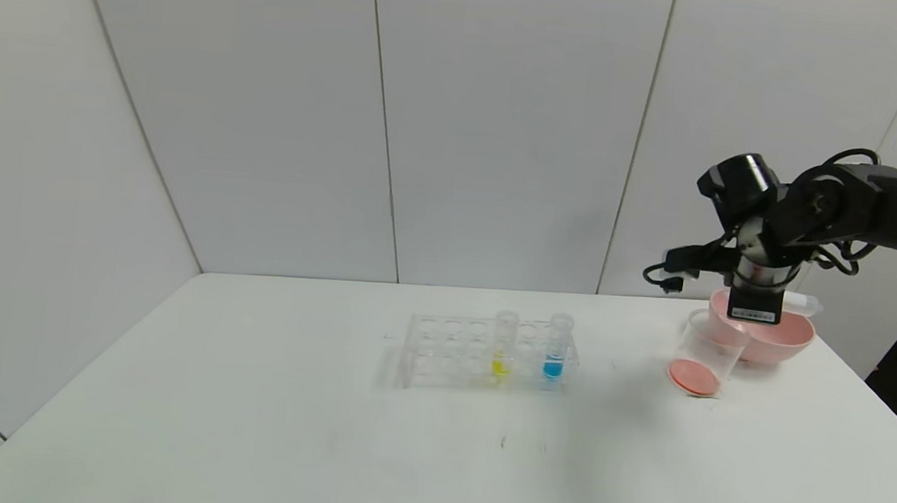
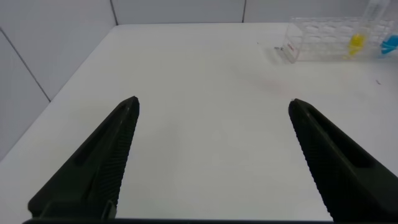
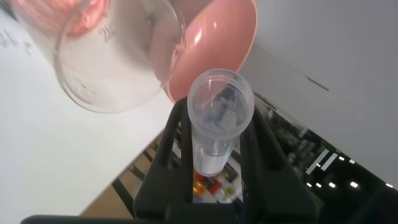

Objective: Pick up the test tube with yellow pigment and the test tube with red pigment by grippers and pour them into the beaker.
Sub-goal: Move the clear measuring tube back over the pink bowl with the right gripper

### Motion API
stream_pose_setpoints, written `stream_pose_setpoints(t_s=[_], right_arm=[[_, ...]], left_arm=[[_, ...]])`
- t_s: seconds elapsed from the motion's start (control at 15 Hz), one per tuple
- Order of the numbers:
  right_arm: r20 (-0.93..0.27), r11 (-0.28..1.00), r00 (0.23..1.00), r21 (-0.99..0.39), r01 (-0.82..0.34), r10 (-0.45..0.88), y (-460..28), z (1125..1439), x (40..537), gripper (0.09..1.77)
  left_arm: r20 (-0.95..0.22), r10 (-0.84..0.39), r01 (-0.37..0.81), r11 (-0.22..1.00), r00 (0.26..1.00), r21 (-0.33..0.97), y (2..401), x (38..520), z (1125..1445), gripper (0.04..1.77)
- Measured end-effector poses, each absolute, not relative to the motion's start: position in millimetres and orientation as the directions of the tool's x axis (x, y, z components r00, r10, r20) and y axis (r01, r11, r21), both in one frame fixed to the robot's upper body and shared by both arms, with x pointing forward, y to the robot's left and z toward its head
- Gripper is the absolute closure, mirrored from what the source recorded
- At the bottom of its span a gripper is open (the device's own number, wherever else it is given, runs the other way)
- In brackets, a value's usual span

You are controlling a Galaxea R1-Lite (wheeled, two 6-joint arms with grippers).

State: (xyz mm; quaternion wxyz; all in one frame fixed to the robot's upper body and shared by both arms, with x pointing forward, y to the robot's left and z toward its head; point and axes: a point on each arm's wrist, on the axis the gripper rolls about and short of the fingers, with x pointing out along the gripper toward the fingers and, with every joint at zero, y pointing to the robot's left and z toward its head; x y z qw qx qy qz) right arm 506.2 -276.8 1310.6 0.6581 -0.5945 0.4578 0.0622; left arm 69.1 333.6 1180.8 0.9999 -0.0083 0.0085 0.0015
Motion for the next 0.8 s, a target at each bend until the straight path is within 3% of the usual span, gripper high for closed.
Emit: stream_pose_setpoints(t_s=[0.2, 0.47, 0.8], right_arm=[[-0.743, 0.496, 0.618, -0.650, -0.576, -0.257, -291, 1332, 494, 1.36], [-0.758, 0.761, 0.650, -0.392, -0.516, 0.050, -315, 1365, 468, 1.36], [-0.706, 0.879, 0.686, -0.199, -0.433, 0.178, -345, 1382, 433, 1.36]], left_arm=[[-0.017, 0.003, -0.003, 1.000, 1.000, -0.017, 334, 69, 1181, 0.09], [-0.017, 0.003, -0.003, 1.000, 1.000, -0.017, 334, 69, 1181, 0.09], [-0.017, 0.002, -0.003, 1.000, 1.000, -0.017, 334, 69, 1181, 0.09]])
